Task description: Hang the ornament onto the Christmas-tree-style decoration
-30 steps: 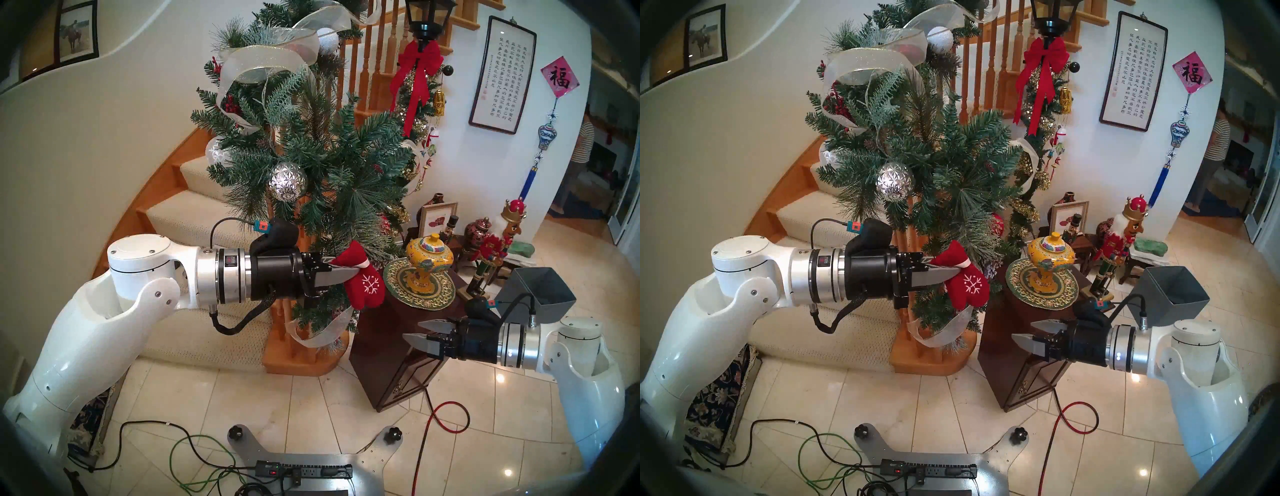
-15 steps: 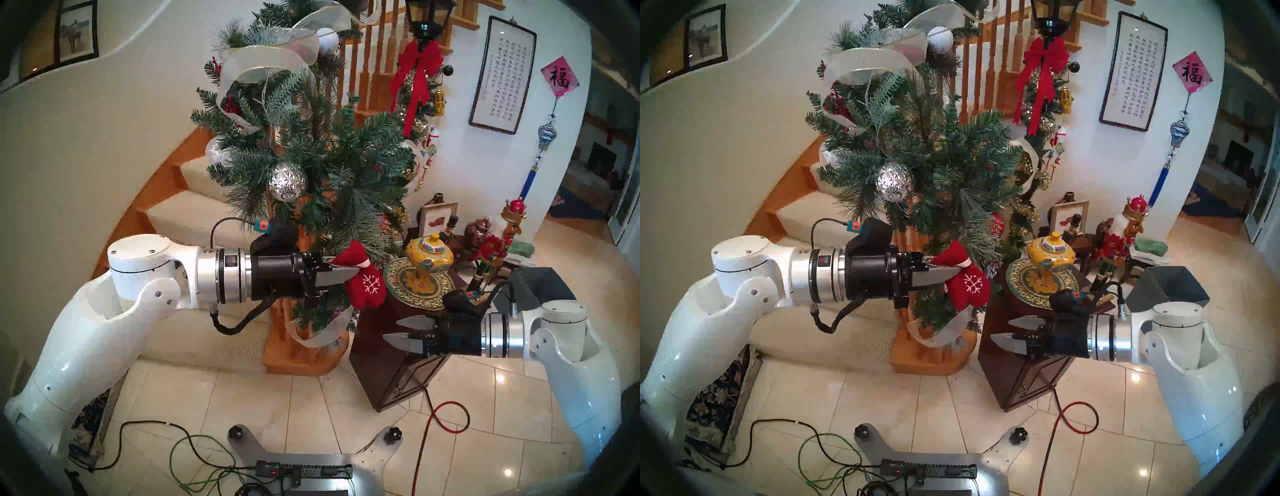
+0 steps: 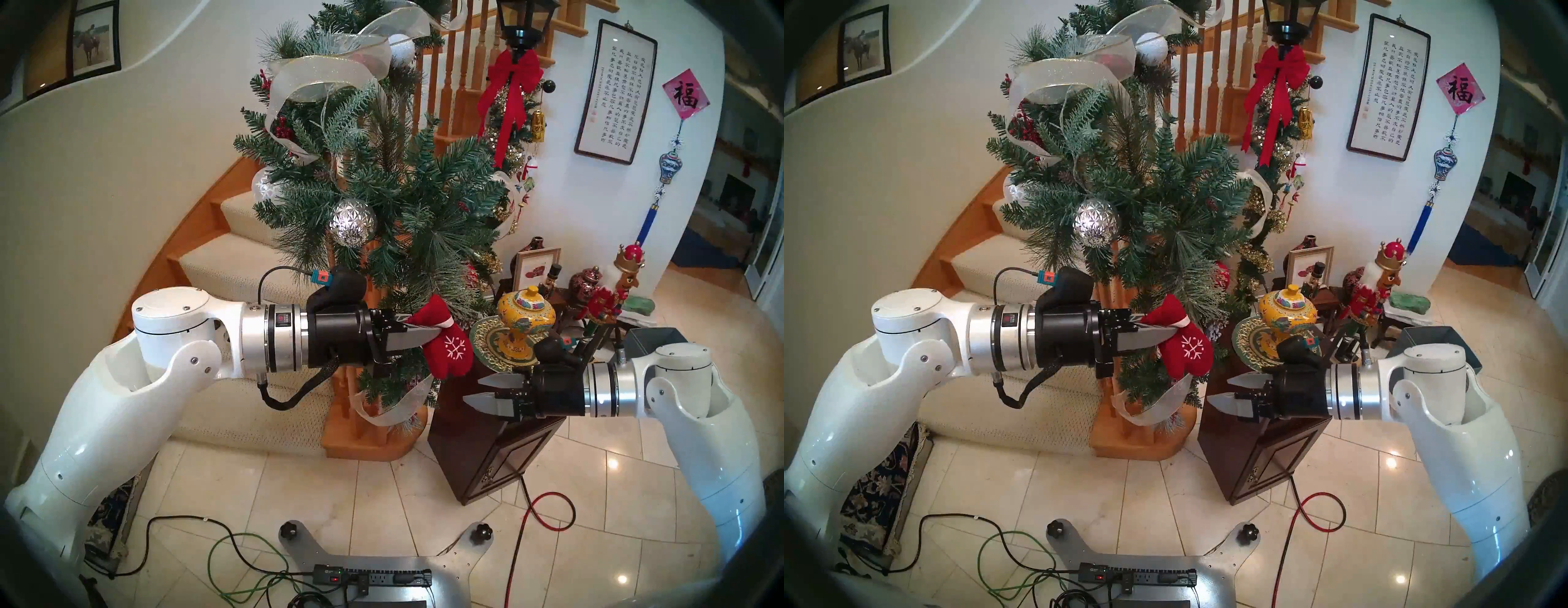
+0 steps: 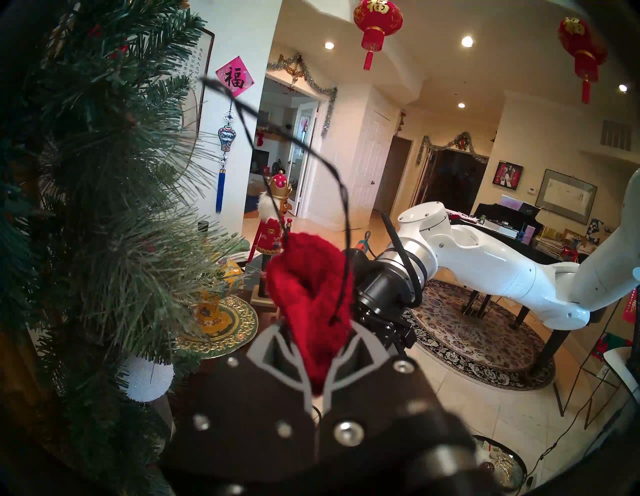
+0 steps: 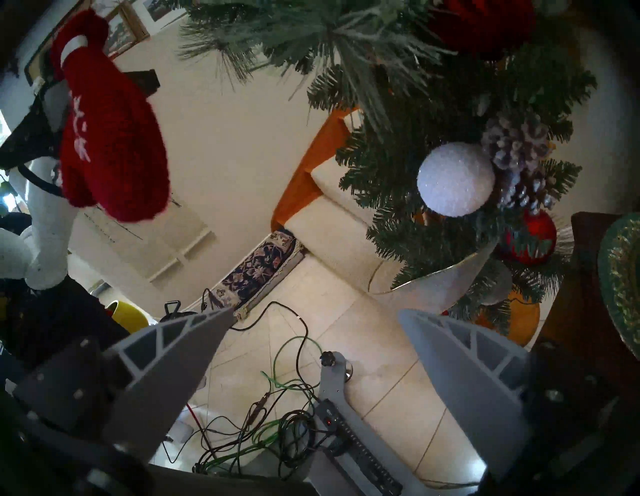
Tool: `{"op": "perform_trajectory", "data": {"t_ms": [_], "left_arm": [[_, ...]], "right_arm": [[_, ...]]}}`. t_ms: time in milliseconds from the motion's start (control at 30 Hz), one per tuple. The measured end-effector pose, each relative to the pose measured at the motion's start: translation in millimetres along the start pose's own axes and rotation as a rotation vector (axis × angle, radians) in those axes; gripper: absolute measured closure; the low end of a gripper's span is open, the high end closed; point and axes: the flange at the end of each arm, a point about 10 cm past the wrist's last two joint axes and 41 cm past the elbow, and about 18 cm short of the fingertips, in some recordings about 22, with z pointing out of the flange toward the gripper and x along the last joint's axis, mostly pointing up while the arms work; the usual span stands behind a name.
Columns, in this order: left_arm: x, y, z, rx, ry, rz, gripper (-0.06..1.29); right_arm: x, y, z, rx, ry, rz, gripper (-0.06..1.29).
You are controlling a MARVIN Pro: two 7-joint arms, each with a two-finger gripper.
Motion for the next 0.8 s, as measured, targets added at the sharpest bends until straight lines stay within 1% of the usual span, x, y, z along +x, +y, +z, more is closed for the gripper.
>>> {"op": "perform_trajectory", "data": {"t_ms": [200, 400, 533, 800], "left_arm": [[0.1, 0.0, 0.0, 0.000, 0.001, 0.001, 1.25], [0.2, 0.0, 0.0, 0.000, 0.001, 0.001, 1.25], [0.3, 0.0, 0.0, 0.000, 0.001, 0.001, 1.25], [0.4, 0.0, 0.0, 0.000, 0.002, 0.002, 1.25]], "right_arm": [[11.8, -2.1, -8.4, 0.029, -0.015, -0.025, -0.01], [17.7, -2.7, -15.4, 0.050, -0.027, -0.038, -0.01], [21.3, -0.9, -20.2, 0.047, -0.023, -0.047, -0.01], [27.4, -0.9, -27.4, 0.063, 0.003, -0.066, -0.01]]}}
